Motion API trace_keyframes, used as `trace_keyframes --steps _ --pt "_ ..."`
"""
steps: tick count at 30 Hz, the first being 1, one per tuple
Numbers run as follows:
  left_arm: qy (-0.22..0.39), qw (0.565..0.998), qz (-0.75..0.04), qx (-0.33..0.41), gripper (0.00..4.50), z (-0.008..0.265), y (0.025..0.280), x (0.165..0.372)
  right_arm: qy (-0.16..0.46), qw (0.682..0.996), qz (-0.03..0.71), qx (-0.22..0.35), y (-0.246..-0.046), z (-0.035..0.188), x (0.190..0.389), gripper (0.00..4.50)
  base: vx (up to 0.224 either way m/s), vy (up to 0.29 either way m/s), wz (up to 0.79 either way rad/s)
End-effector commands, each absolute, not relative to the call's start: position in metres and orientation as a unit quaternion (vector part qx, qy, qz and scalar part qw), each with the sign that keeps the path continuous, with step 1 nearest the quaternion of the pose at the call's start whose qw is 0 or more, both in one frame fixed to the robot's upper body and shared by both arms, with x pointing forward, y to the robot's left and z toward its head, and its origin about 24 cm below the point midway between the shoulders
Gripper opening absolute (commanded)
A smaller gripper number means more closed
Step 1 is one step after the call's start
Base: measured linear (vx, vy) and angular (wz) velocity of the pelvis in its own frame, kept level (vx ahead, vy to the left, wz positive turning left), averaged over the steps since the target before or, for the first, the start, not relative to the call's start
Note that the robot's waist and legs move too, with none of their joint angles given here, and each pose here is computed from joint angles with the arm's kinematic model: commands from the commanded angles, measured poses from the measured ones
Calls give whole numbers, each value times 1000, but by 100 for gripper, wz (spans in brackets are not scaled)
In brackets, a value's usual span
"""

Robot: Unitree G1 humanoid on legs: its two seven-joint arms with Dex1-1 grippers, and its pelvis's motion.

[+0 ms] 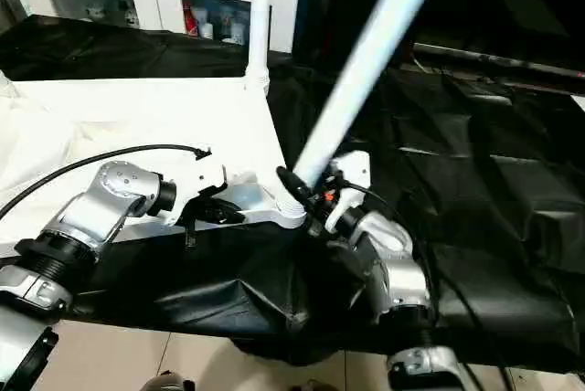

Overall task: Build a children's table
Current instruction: Insert table leg to table base

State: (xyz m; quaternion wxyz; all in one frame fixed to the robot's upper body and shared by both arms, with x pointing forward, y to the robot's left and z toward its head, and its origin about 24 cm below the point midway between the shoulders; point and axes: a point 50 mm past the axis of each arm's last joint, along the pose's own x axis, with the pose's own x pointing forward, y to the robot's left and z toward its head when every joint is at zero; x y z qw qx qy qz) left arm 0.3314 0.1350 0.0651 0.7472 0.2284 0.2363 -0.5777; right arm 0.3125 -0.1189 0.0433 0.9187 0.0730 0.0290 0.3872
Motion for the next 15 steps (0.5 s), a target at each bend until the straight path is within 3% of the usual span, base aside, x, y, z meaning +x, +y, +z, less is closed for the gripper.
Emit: trace_keyframes --steps 1,6,15 --pt "211 753 -582 224 0 73 131 334 119 902 412 44 -118 17 306 191 0 0 0" --pt "208 748 -589 224 0 72 129 331 148 875 460 28 -114 17 308 191 0 0 0" --pt "201 731 -613 221 0 71 129 325 178 835 518 53 -124 10 302 191 0 0 0"
